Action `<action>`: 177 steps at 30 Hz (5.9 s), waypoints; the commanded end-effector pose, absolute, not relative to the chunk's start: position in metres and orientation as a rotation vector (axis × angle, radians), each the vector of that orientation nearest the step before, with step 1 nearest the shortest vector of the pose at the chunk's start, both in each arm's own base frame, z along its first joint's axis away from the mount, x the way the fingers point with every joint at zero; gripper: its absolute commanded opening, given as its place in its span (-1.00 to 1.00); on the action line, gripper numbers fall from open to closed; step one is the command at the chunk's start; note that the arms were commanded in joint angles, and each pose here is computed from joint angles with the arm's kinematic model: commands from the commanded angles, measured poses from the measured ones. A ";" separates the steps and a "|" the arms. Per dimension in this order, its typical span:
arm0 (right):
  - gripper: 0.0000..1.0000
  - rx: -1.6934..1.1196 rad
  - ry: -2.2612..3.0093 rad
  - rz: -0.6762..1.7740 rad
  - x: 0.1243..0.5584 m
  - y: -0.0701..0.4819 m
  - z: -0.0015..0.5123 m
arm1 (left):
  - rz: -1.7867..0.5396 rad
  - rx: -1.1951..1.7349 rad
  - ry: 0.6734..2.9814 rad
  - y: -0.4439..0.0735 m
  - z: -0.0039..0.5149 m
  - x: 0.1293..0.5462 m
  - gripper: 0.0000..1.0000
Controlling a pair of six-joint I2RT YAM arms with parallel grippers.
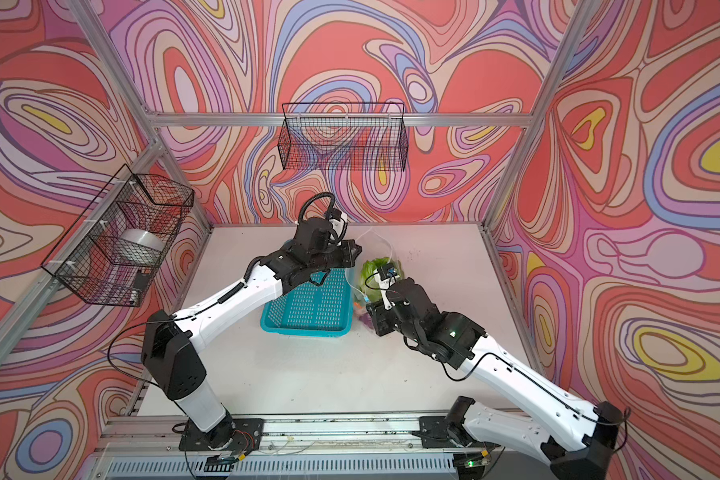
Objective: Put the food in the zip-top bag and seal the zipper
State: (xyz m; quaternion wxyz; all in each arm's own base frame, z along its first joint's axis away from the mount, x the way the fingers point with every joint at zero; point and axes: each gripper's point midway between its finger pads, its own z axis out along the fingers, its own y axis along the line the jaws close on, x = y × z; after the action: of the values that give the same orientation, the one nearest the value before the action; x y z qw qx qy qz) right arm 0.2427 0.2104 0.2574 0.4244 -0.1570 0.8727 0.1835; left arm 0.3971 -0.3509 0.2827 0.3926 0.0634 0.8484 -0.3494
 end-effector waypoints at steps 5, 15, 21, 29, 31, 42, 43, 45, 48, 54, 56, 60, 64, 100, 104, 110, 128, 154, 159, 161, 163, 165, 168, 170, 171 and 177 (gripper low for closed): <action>-0.39 -0.370 2.036 0.453 0.256 0.213 0.277 | -0.920 0.138 2.107 -0.344 0.300 0.394 -1.00; -0.65 -0.429 1.964 0.501 0.258 0.226 0.284 | -0.916 0.140 2.106 -0.342 0.299 0.392 -1.00; -0.85 -0.440 1.942 0.511 0.258 0.228 0.284 | -0.916 0.139 2.108 -0.341 0.298 0.391 -1.00; -1.00 -0.387 1.867 0.410 0.265 0.206 0.294 | -0.920 0.108 2.120 -0.337 0.294 0.387 -1.00; -1.00 -0.383 1.844 0.392 0.269 0.199 0.299 | -0.912 0.080 2.120 -0.331 0.292 0.385 -1.00; -1.00 -0.362 1.769 0.466 0.314 0.177 0.303 | -0.841 -0.140 2.054 -0.272 0.285 0.357 -1.00; -1.00 -0.376 1.757 0.470 0.316 0.178 0.306 | -0.839 -0.151 2.047 -0.268 0.286 0.354 -1.00; -1.00 -0.410 1.720 0.495 0.317 0.181 0.311 | -0.844 -0.167 2.037 -0.261 0.289 0.348 -1.00; -1.00 -0.479 1.661 0.538 0.315 0.188 0.317 | -0.864 -0.165 2.038 -0.260 0.292 0.342 -1.00; -1.00 -0.610 1.652 0.612 0.300 0.202 0.319 | -0.865 -0.033 2.051 -0.275 0.298 0.341 0.16; -1.00 -0.626 1.668 0.622 0.295 0.201 0.317 | -0.779 0.055 2.041 -0.274 0.306 0.345 0.59; -1.00 -0.632 1.676 0.645 0.284 0.200 0.317 | -0.664 0.318 1.948 -0.280 0.335 0.350 0.69; -1.00 -0.639 1.701 0.660 0.277 0.198 0.314 | -0.694 0.616 1.775 -0.304 0.365 0.339 0.68; -1.00 -0.719 1.734 0.791 0.280 0.203 0.346 | -0.996 1.443 1.570 -0.390 0.350 0.295 -0.14; -1.00 -0.714 1.734 0.765 0.281 0.200 0.346 | -1.053 1.486 1.609 -0.394 0.343 0.291 -0.26; -1.00 -0.702 1.742 0.743 0.284 0.197 0.345 | -1.072 1.507 1.623 -0.393 0.339 0.282 -0.33; -1.00 -0.681 1.734 0.727 0.288 0.188 0.353 | -1.073 1.553 1.633 -0.403 0.337 0.264 -0.62; -1.00 -0.645 1.735 0.703 0.280 0.175 0.355 | -0.839 1.565 1.685 -0.392 0.317 0.285 -1.00; -1.00 -0.620 1.718 0.680 0.279 0.169 0.360 | -0.829 1.542 1.707 -0.385 0.314 0.295 -1.00; -1.00 -0.613 1.715 0.680 0.279 0.167 0.361 | -0.814 1.548 1.712 -0.382 0.312 0.296 -1.00; -1.00 -0.607 1.719 0.680 0.280 0.166 0.360 | -0.813 1.553 1.716 -0.382 0.310 0.296 -1.00; -1.00 -0.601 1.722 0.678 0.281 0.165 0.360 | -0.819 1.553 1.717 -0.382 0.310 0.295 -1.00; -1.00 -0.593 1.722 0.671 0.283 0.163 0.360 | -0.814 1.552 1.727 -0.380 0.308 0.297 -1.00; -1.00 -0.582 1.721 0.662 0.283 0.161 0.362 | -0.808 1.549 1.737 -0.378 0.305 0.298 -1.00; -1.00 -0.574 1.718 0.654 0.284 0.160 0.364 | -0.806 1.549 1.741 -0.377 0.305 0.299 -1.00; -1.00 -0.531 1.683 0.634 0.284 0.153 0.376 | -0.794 1.540 1.768 -0.372 0.298 0.302 -1.00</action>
State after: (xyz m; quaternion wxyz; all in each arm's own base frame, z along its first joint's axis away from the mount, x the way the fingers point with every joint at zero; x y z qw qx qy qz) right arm 0.2800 0.1709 0.3272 0.5078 -0.2507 0.7678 0.2997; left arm 0.2900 -0.4030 0.3311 0.3701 0.6012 0.6189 -0.3442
